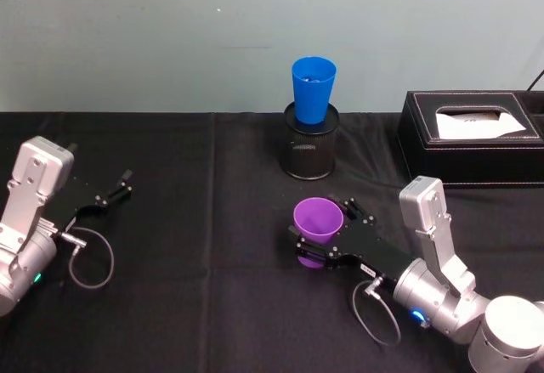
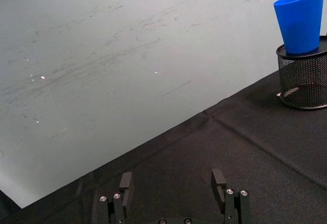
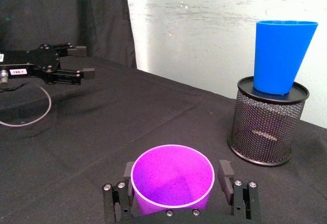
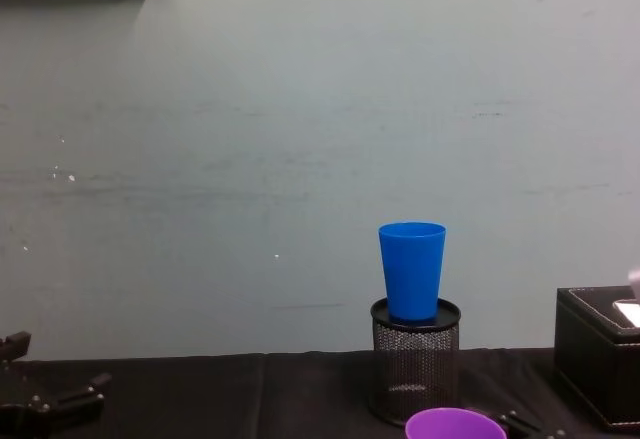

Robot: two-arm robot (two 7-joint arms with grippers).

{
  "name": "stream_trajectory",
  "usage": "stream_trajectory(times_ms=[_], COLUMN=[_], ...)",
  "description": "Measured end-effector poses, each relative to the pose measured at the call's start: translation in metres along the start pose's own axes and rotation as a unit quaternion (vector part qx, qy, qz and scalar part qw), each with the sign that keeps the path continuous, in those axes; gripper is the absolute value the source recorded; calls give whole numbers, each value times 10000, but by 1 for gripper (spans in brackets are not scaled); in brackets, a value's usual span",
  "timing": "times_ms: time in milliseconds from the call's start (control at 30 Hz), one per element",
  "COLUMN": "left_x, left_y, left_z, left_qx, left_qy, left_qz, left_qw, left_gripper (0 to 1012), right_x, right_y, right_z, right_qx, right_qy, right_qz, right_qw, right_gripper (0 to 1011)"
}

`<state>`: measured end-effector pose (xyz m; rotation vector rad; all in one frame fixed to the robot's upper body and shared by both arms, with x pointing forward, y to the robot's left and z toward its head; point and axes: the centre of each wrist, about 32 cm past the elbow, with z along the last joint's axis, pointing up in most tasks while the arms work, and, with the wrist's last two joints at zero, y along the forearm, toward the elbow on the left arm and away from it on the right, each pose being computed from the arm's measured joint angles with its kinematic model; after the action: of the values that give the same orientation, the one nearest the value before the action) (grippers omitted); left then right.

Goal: Pick up one cup with a gripper and tap it against the other cup.

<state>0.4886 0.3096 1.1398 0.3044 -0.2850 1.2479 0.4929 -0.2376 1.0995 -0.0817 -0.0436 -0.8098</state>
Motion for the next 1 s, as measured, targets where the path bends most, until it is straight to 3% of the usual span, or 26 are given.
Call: stream_trajectory(times_ms=[400, 733, 900, 1000], left_x=[0, 0, 0, 0], left_y=[0, 0, 0, 0], left_z=[0, 0, 0, 0], left_qx=[0, 0, 0, 0], left_qy=[0, 0, 0, 0], left_qz=[0, 0, 0, 0], left_qw=[10000, 10000, 10000, 10000], left_gripper=[1000, 1000, 1000, 1000], right_x=[-3, -5, -7, -24], right_y=[-4, -5, -6, -20], right_z=[-16, -15, -12, 79], right_qx=[15, 16, 19, 71], right_qy=[10, 8, 7, -42], right_qz=[3, 3, 2, 43], right_qw=[10000, 10000, 10000, 10000], right_gripper=[998, 783, 750, 739])
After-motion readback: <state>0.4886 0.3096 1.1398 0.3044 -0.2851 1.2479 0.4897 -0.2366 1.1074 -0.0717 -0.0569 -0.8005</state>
